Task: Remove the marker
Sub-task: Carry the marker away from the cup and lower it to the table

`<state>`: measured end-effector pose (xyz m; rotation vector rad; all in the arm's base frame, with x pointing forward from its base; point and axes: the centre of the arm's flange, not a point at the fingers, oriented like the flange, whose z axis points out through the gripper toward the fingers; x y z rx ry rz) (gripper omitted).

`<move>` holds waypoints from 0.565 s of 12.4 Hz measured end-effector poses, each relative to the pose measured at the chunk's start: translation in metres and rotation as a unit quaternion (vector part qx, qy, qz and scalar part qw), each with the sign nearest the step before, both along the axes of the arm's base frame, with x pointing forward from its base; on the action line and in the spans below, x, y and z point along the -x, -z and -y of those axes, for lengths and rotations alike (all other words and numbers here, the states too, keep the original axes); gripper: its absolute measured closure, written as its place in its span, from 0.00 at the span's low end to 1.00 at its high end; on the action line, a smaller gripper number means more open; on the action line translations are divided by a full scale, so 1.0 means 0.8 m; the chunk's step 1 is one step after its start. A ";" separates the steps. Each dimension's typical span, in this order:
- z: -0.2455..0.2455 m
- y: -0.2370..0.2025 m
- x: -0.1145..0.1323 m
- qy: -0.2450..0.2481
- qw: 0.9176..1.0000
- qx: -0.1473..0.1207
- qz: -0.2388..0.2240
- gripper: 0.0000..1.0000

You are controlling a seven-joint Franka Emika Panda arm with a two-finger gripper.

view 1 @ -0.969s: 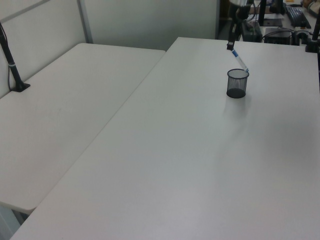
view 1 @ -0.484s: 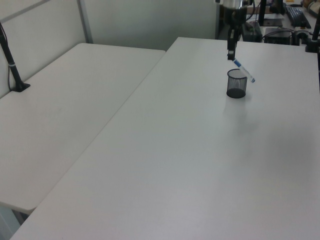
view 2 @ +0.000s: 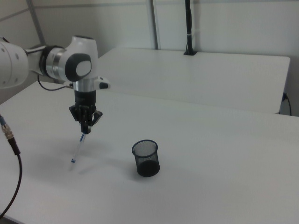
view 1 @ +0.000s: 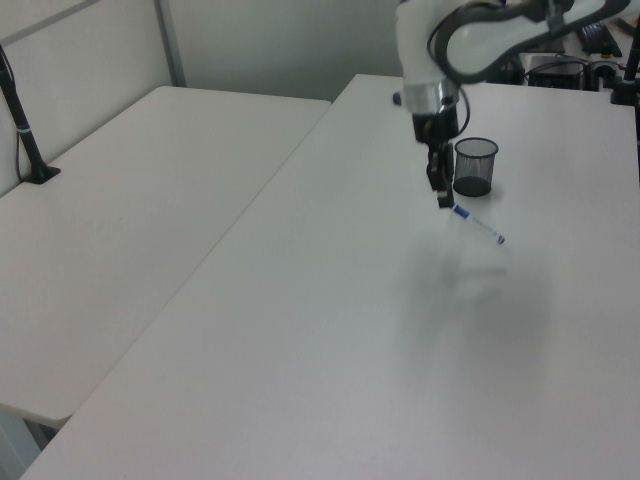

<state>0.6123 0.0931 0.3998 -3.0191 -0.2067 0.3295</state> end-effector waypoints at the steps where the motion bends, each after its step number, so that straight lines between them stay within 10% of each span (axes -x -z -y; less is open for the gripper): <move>1: -0.016 0.027 -0.007 0.011 1.000 0.003 0.000 0.82; 7: -0.036 0.085 -0.026 0.036 0.999 0.013 0.018 0.82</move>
